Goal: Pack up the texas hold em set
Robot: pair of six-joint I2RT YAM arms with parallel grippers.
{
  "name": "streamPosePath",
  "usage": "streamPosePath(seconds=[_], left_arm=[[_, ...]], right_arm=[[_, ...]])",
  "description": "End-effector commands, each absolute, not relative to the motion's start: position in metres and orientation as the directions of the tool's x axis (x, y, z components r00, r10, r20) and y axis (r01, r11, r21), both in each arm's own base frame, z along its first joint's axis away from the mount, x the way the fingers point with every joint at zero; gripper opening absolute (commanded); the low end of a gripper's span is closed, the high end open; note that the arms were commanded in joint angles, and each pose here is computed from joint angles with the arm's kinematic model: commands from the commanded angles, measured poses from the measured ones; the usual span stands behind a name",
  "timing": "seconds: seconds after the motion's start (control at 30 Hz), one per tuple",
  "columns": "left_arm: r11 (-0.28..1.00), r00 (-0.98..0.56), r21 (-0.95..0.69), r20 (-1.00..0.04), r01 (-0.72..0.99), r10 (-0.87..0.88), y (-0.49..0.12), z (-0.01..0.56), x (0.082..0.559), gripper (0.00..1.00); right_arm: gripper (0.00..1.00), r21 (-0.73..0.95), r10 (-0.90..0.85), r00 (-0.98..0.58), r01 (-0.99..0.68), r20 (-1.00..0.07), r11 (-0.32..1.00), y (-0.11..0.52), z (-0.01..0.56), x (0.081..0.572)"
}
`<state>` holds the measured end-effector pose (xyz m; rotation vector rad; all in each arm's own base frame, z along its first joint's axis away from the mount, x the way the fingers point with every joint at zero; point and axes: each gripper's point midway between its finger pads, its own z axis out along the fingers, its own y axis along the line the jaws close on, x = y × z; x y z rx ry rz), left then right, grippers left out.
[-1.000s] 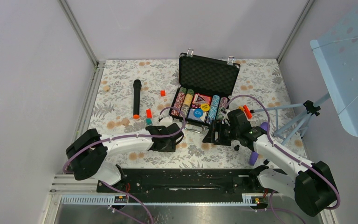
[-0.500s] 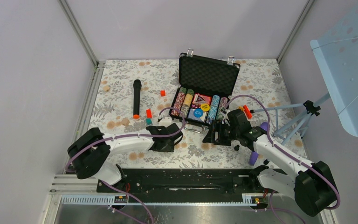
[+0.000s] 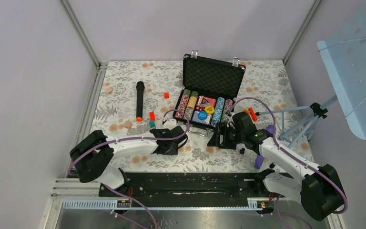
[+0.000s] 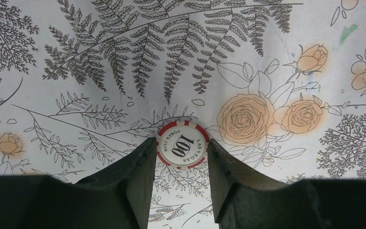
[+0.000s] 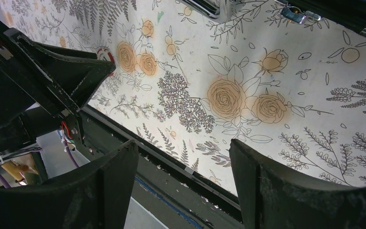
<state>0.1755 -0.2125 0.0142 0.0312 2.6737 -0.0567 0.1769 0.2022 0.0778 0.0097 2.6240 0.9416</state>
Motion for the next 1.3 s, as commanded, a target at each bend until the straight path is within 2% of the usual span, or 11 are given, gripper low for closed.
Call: streamPosePath(seconds=[0.0,0.17,0.97,1.27], left_arm=[[0.999,-0.904,-0.031,-0.428,0.032,0.016,-0.210,0.005,0.171,0.38],[0.998,-0.902,-0.040,-0.431,0.040,0.019,-0.212,0.008,0.171,0.35],[0.995,-0.864,-0.070,-0.502,0.077,0.032,-0.227,0.054,0.190,0.35],[0.988,-0.845,-0.096,-0.532,0.124,0.054,-0.239,0.074,0.195,0.36]], right_arm=[[0.77,0.626,0.100,-0.934,-0.148,-0.344,0.765,0.209,0.087,0.179],[0.77,0.625,0.100,-0.935,-0.146,-0.341,0.767,0.208,0.087,0.179],[0.77,0.625,0.102,-0.937,-0.139,-0.335,0.768,0.207,0.082,0.177],[0.78,0.686,0.096,-0.941,-0.165,-0.325,0.709,0.228,0.093,0.185]])
